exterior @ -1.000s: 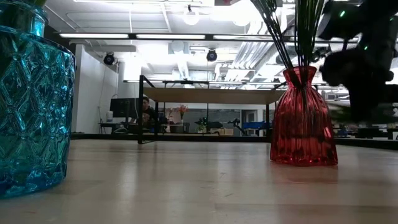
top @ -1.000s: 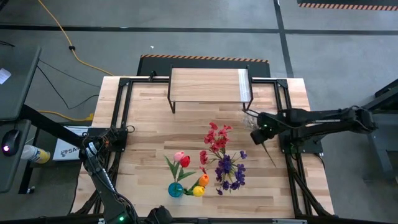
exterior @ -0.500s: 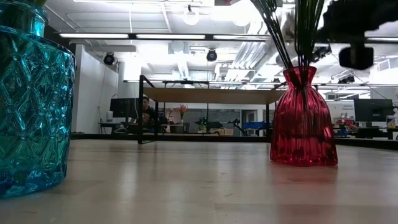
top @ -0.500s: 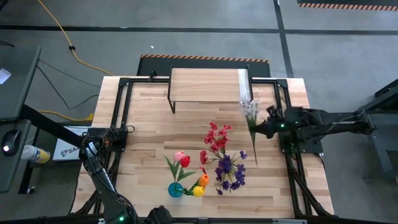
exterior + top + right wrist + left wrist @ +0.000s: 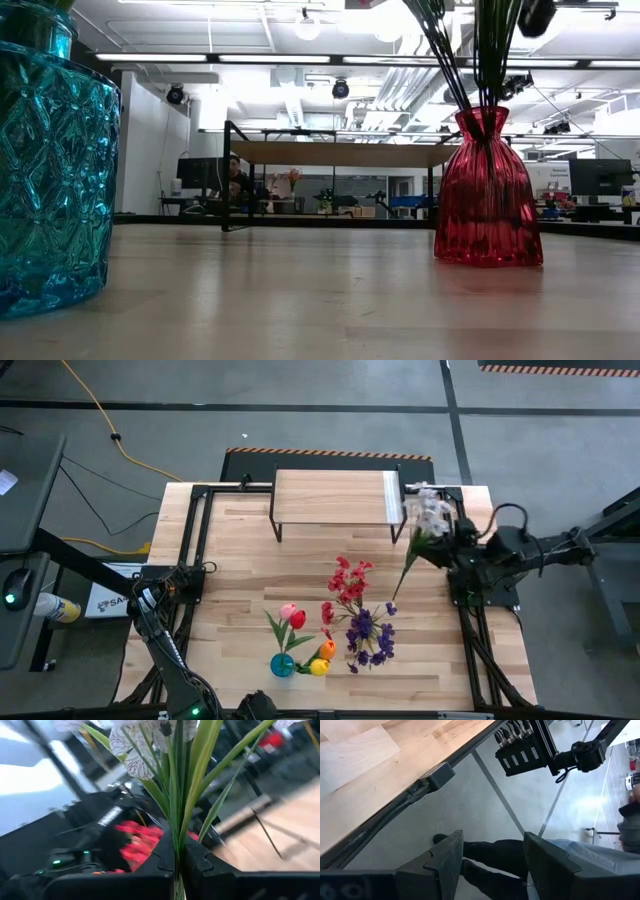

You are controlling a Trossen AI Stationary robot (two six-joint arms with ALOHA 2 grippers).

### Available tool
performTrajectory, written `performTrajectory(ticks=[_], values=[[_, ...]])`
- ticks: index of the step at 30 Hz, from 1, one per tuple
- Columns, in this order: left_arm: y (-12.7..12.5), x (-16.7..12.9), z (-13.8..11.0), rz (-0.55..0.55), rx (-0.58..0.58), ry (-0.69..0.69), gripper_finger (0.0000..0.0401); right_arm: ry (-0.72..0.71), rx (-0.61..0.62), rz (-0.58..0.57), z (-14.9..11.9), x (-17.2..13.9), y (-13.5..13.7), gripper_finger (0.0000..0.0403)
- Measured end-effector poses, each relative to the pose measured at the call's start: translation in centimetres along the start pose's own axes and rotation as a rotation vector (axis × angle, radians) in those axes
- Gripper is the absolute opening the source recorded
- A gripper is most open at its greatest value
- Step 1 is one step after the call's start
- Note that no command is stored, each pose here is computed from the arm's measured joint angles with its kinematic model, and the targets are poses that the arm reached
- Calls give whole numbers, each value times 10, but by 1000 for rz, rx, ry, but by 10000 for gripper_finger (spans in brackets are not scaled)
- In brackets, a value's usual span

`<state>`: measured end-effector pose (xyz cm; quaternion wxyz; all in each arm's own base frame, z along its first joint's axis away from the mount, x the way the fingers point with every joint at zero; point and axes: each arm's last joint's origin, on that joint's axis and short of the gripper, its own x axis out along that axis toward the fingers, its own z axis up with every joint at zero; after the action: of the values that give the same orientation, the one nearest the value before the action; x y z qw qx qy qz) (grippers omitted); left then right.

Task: Pick and place flowers into a vace then onto a shelf
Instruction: Put the white flowers into the red transparent vase

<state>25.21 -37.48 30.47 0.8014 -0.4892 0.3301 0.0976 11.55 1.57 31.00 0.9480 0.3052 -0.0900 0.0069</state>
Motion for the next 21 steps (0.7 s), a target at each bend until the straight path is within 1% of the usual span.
performTrajectory(ticks=[4, 7, 10, 16, 21], values=[[0, 0, 0, 1, -18, 0, 239, -42, -116, 139, 4, -2, 13, 0], [0, 0, 0, 0, -21, 0, 239, -18, -194, 236, 1, -5, 21, 0], [0, 0, 0, 0, -22, 0, 239, 7, -243, 291, -3, -7, 27, 0], [0, 0, 0, 0, -23, 0, 239, 54, -342, 281, -17, -4, 35, 0], [-1, 0, 0, -6, -54, 2, 239, 105, -405, 212, -31, 1, 39, 0]])
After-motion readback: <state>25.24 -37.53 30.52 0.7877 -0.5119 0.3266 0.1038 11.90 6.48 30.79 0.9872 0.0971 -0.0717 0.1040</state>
